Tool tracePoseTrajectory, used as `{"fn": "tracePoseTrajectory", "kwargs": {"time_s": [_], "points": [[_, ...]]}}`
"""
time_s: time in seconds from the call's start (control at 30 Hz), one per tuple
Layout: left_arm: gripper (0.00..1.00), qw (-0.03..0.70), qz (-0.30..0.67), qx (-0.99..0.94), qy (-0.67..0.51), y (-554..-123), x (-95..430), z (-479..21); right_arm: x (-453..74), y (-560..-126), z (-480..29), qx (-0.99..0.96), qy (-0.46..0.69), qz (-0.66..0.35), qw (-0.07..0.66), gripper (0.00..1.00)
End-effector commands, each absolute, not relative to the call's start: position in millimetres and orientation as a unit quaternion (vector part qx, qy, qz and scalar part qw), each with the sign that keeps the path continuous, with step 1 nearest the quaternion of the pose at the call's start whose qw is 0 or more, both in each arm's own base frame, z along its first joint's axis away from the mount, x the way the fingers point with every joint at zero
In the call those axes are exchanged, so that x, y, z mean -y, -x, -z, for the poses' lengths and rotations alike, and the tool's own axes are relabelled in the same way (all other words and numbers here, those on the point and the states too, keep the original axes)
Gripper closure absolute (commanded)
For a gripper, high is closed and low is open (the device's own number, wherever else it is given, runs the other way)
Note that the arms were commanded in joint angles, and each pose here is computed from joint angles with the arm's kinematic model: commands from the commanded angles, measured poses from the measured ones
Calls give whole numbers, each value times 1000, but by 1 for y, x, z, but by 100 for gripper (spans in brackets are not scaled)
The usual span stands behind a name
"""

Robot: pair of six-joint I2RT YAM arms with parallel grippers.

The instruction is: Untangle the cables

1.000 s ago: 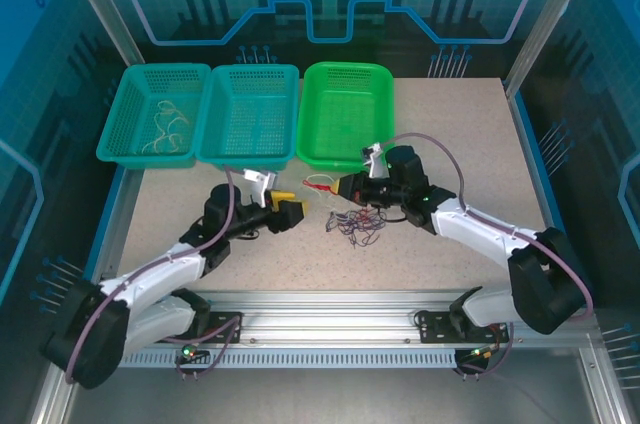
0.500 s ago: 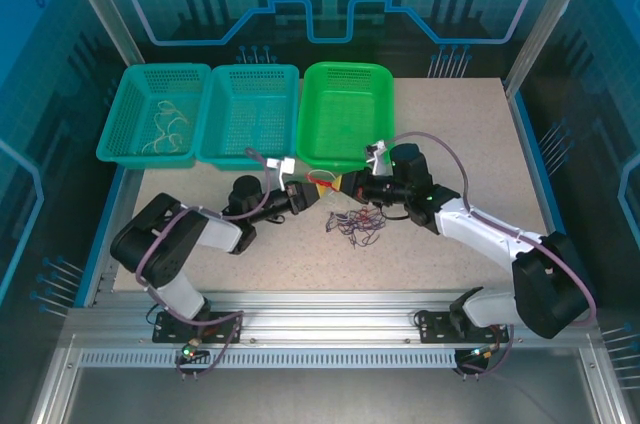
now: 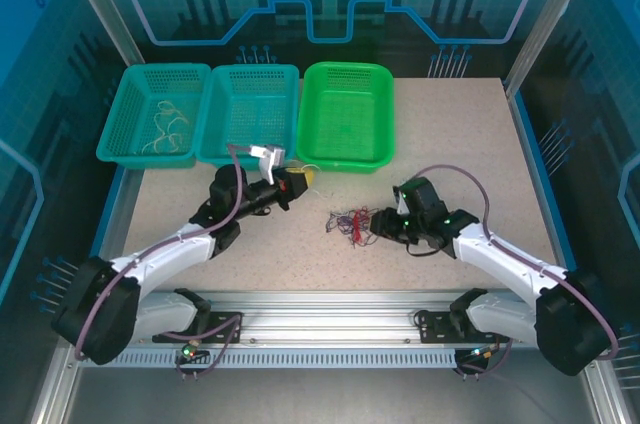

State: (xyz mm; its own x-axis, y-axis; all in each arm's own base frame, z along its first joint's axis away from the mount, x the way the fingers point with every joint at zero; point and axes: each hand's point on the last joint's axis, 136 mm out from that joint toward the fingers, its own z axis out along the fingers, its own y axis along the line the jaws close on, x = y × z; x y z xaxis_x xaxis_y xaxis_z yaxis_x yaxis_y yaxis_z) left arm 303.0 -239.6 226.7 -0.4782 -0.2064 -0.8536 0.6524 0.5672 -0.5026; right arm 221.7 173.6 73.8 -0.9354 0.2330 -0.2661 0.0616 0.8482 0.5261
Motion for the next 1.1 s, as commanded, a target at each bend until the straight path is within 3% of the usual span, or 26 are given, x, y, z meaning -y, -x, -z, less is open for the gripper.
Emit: {"fn": "tracePoseTrajectory", "kwargs": {"time_s": [0.0,0.1,0.23,0.47,0.6,0.77,1.07], "points": [[100,455,356,-785,-226,-290,241,-209,-158,-219,-83,-960,-55,-212,175,56],[100,472,326,-779,-253,-289,244,-237,-191,-231,-123,-942,29,-239,233,48],[100,501,304,-771,-248,-299,240,-276,-227,-244,-139,-924,77,-263,266,40],[100,531,337,-732,-264,-289,246,-337,-246,-283,-72,-961,60,-160,216,46],[100,560,302,-725,-263,-284,230,-373,-243,-280,-35,-975,40,-133,175,50],[100,605,169,-751,-203,-310,168,-419,-249,-276,-49,-969,54,-154,183,49],[100,620,49,-783,-30,-390,27,-431,-246,-264,-162,-932,94,-217,274,37]]}}
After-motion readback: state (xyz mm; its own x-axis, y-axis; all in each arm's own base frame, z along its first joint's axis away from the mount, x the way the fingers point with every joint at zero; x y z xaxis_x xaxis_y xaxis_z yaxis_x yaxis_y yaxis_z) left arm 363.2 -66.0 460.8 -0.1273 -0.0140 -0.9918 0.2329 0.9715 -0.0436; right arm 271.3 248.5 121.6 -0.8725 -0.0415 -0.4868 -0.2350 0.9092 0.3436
